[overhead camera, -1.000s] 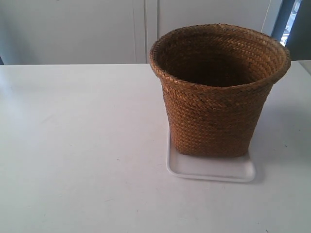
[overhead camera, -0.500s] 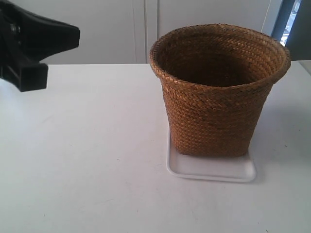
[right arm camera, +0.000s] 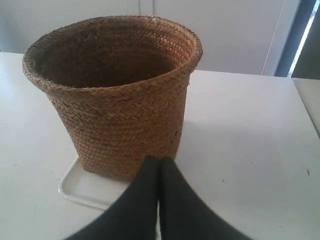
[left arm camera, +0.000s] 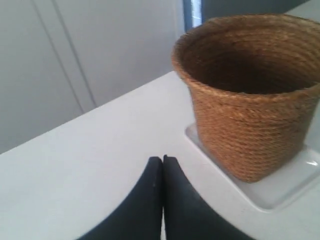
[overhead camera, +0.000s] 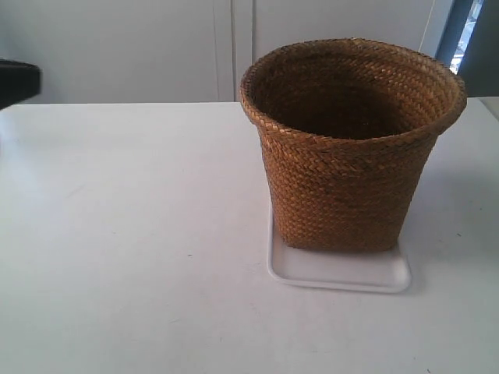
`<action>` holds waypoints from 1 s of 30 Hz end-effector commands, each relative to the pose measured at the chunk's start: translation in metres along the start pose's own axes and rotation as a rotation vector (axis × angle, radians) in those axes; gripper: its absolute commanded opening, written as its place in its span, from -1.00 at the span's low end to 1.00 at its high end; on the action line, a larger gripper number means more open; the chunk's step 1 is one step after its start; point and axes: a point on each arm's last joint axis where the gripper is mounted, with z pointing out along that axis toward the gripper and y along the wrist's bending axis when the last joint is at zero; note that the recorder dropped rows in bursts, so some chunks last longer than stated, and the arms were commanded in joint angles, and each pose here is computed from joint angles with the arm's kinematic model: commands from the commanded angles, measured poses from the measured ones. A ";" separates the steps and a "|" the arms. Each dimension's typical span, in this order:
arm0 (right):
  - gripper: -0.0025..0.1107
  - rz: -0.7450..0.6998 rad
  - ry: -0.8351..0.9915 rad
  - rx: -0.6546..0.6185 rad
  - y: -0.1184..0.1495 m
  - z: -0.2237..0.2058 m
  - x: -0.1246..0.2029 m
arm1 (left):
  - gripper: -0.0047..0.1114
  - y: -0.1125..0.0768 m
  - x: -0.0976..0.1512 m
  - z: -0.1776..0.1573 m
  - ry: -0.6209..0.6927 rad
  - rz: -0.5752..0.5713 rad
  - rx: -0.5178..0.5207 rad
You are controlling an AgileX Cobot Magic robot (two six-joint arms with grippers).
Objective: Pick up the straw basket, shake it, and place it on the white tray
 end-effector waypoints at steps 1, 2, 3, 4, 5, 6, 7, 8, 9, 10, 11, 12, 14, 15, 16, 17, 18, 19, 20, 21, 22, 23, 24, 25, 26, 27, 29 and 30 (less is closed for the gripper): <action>-0.96 0.010 0.014 0.001 0.000 0.000 0.002 | -0.92 0.008 -0.001 -0.031 -0.040 -0.038 -0.096; -0.96 0.010 0.018 0.001 0.000 0.000 0.003 | -0.92 0.008 -0.002 -0.037 -0.052 -0.045 -0.111; -0.96 0.010 0.018 0.001 0.000 0.000 0.003 | -0.92 0.009 -0.001 -0.043 -0.066 -0.057 -0.132; -0.96 0.010 0.011 0.001 0.000 0.000 0.003 | -0.92 0.009 0.000 -0.048 -0.079 -0.063 -0.153; -0.96 0.007 0.001 0.002 0.000 0.000 0.002 | -0.92 0.010 0.001 -0.052 -0.086 -0.060 -0.174; -0.96 0.005 -0.007 0.003 0.000 0.000 0.001 | -0.92 0.011 0.004 -0.055 -0.086 -0.048 -0.199; -0.96 0.001 -0.027 0.007 -0.001 0.000 -0.001 | -0.92 0.013 0.008 -0.061 -0.076 -0.001 -0.255; -0.96 0.001 -0.042 0.008 -0.001 0.000 -0.002 | -0.92 0.014 0.010 -0.065 -0.068 0.021 -0.292; -0.96 0.001 -0.070 0.009 -0.001 0.000 -0.005 | -0.92 0.018 0.012 -0.071 -0.050 0.043 -0.356; -0.96 0.001 -0.079 0.010 -0.001 0.000 -0.006 | -0.92 0.019 0.013 -0.074 -0.050 0.031 -0.382; -0.96 0.001 -0.096 0.010 -0.001 0.000 -0.007 | -0.92 0.021 0.013 -0.075 -0.063 -0.044 -0.411; -0.96 0.001 -0.101 0.011 -0.001 0.000 -0.008 | -0.92 0.023 0.013 -0.076 -0.075 -0.093 -0.431; -0.96 0.001 -0.121 0.012 -0.001 -0.001 -0.010 | -0.92 0.030 0.014 -0.077 -0.104 -0.154 -0.499; -0.96 0.001 -0.128 0.012 -0.001 -0.001 -0.010 | -0.92 0.033 0.017 -0.075 -0.091 -0.159 -0.527; -0.96 0.001 -0.128 0.012 -0.001 -0.001 -0.010 | -0.92 0.035 0.024 -0.073 -0.046 -0.167 -0.540; -0.96 0.001 -0.128 0.012 -0.001 -0.001 -0.010 | -0.92 0.035 0.030 -0.071 -0.025 -0.165 -0.541; -0.96 -0.004 -0.127 0.016 -0.001 -0.001 -0.010 | -0.92 0.036 0.043 -0.066 0.016 -0.165 -0.541; -0.96 -0.015 -0.121 0.026 -0.002 0.000 -0.009 | -0.92 0.035 0.052 -0.062 0.046 -0.173 -0.537; -0.96 -0.027 -0.108 0.038 -0.004 0.003 -0.005 | -0.92 0.035 0.064 -0.058 0.078 -0.212 -0.532; -0.96 -0.028 -0.093 0.039 -0.004 0.005 -0.002 | -0.92 0.034 0.072 -0.057 0.099 -0.252 -0.530; -0.96 -0.025 -0.060 0.037 -0.004 0.007 0.003 | -0.92 0.032 0.078 -0.056 0.123 -0.304 -0.530; -0.96 -0.023 -0.038 0.035 -0.004 0.008 0.005 | -0.92 0.032 0.080 -0.057 0.130 -0.316 -0.530; -0.96 -0.021 -0.016 0.033 -0.004 0.008 0.008 | -0.92 0.031 0.081 -0.057 0.135 -0.334 -0.530; -0.96 -0.019 0.003 0.031 -0.004 0.008 0.009 | -0.92 0.031 0.081 -0.057 0.135 -0.345 -0.531; -0.96 -0.019 0.023 0.030 -0.004 0.008 0.011 | -0.92 0.031 0.081 -0.057 0.136 -0.347 -0.531; -0.96 -0.018 0.032 0.029 -0.004 0.008 0.012 | -0.92 0.031 0.081 -0.057 0.142 -0.340 -0.530; -0.96 -0.019 0.038 0.029 -0.003 0.007 0.013 | -0.92 0.031 0.083 -0.057 0.164 -0.311 -0.529; -0.96 -0.019 0.034 0.029 -0.003 0.006 0.013 | -0.92 0.031 0.085 -0.057 0.175 -0.301 -0.528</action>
